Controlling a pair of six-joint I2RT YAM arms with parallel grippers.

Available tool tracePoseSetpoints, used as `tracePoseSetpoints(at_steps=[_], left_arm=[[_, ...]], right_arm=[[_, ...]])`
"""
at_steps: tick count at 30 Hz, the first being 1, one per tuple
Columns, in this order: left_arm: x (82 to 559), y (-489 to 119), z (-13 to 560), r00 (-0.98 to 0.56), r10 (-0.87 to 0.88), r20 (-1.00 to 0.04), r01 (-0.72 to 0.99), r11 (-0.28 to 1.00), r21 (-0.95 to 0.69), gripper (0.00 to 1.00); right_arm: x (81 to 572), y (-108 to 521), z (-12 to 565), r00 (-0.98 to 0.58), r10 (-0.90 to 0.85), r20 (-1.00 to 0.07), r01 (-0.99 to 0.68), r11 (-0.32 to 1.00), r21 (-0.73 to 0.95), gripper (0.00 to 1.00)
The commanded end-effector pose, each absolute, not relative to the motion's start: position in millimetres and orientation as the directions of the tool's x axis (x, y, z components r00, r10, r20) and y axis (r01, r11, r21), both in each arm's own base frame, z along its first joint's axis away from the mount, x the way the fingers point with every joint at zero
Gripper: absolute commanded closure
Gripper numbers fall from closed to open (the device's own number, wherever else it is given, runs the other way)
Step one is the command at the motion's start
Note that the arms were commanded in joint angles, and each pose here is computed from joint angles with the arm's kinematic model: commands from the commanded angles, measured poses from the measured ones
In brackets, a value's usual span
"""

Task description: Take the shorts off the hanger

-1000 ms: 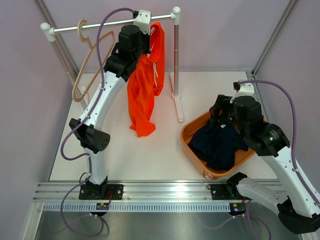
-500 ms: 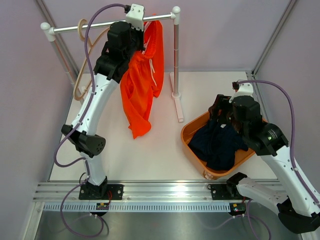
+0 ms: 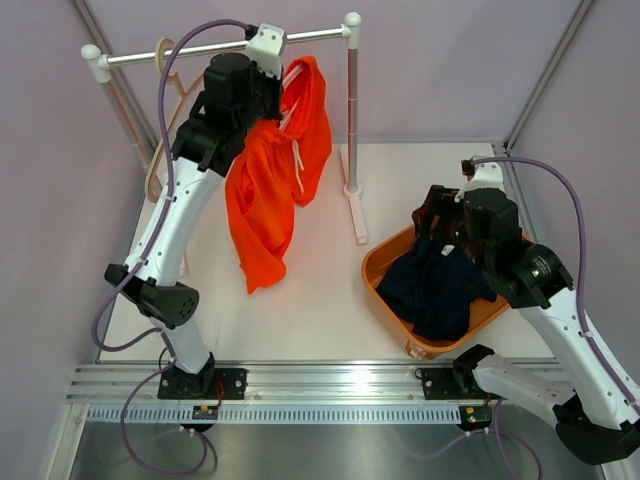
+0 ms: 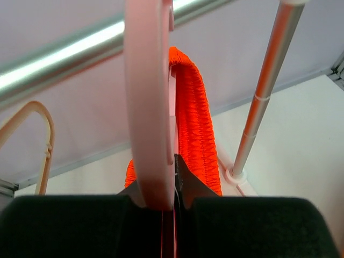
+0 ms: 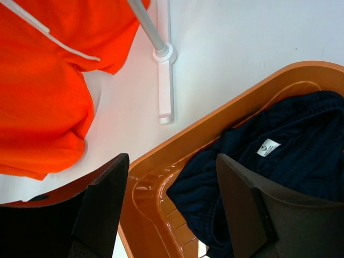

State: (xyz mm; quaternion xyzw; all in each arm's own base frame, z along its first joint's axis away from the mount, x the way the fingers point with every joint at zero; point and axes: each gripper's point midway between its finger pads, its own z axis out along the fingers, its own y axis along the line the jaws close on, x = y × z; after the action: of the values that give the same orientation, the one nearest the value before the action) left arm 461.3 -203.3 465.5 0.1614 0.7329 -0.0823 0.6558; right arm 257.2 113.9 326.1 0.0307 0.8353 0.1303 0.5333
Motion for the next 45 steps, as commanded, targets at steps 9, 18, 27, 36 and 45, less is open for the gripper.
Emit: tracePoseSetpoints(at_steps=[9, 18, 27, 36, 45], left_arm=[[360, -226, 472, -0.104, 0.122, -0.987, 0.492, 0.869, 0.056, 1.0], [279, -236, 430, -0.165, 0.101, -0.981, 0.57, 0.822, -0.011, 1.0], [253, -235, 420, -0.176, 0.138, -0.975, 0.61, 0.793, 0.003, 1.0], [254, -238, 413, -0.176, 0.15, -0.973, 0.619, 0.785, 0.009, 1.0], [254, -234, 411, -0.177, 0.158, -0.971, 0.608, 0.793, 0.018, 1.0]], right_arm=[[291, 184, 361, -0.438, 0.218, -0.872, -0.297, 0.88, 0.369, 0.26], [310, 249, 368, -0.449, 0.173, -0.877, -0.389, 0.845, 0.366, 0.28], [323, 277, 354, -0.484, 0.169, -0.859, -0.395, 0.833, 0.387, 0.28], [318, 290, 357, -0.488, 0.167, -0.857, -0.406, 0.826, 0.391, 0.28], [312, 294, 356, -0.485, 0.155, -0.861, -0.403, 0.834, 0.377, 0.29]])
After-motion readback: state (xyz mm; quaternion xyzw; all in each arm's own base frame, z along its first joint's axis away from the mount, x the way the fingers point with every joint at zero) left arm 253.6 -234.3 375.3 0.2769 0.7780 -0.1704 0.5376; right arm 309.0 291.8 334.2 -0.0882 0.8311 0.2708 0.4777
